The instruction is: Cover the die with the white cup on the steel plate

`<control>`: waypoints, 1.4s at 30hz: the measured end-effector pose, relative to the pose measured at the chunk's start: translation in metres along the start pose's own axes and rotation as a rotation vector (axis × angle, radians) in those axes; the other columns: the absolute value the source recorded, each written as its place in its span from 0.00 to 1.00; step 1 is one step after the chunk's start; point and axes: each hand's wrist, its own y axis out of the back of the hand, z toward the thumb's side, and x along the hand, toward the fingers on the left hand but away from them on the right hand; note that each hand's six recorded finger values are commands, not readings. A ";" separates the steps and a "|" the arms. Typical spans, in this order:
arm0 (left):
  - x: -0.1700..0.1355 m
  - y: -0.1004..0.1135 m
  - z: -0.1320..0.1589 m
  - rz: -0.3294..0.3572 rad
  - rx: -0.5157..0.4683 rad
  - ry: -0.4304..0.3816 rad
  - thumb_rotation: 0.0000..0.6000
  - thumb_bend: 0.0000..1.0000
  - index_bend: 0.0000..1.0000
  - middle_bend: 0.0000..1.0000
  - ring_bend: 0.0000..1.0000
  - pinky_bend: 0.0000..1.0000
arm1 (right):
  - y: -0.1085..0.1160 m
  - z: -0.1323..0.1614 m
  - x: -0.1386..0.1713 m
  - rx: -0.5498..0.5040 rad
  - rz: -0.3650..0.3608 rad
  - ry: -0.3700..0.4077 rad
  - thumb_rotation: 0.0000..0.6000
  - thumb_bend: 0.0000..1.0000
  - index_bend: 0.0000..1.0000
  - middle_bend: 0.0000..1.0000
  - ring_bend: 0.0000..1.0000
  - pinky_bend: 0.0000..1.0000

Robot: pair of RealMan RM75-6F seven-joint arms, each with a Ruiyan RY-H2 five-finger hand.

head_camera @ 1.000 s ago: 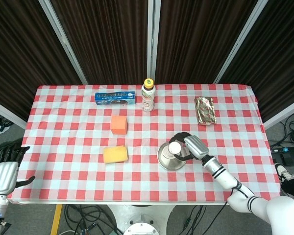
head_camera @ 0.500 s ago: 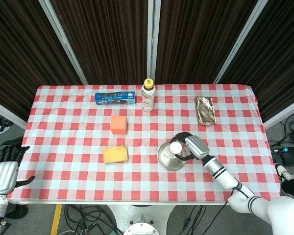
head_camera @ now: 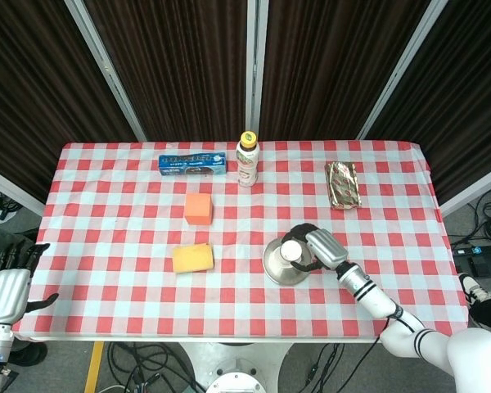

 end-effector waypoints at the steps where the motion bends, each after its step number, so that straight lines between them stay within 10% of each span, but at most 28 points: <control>1: 0.000 0.000 0.000 0.001 0.001 -0.001 1.00 0.00 0.13 0.15 0.01 0.04 | -0.004 0.004 0.003 -0.002 0.019 0.017 1.00 0.33 0.51 0.40 0.20 0.17; 18: 0.001 0.002 0.003 0.013 -0.001 -0.014 1.00 0.00 0.13 0.15 0.01 0.04 | 0.066 -0.032 -0.005 -0.014 -0.203 -0.123 1.00 0.32 0.45 0.36 0.18 0.17; 26: 0.001 0.002 0.003 0.014 -0.003 -0.014 1.00 0.00 0.13 0.15 0.01 0.04 | 0.056 -0.048 -0.026 0.030 -0.106 -0.209 1.00 0.29 0.01 0.15 0.02 0.09; 30: 0.001 0.001 0.002 0.013 -0.010 -0.014 1.00 0.00 0.13 0.15 0.01 0.04 | 0.060 -0.045 -0.019 0.040 -0.113 -0.198 1.00 0.29 0.00 0.06 0.00 0.07; 42: 0.003 -0.003 0.007 0.023 -0.002 -0.048 1.00 0.00 0.13 0.15 0.01 0.04 | 0.126 -0.038 0.112 0.257 -0.344 -0.242 1.00 0.21 0.01 0.19 0.00 0.07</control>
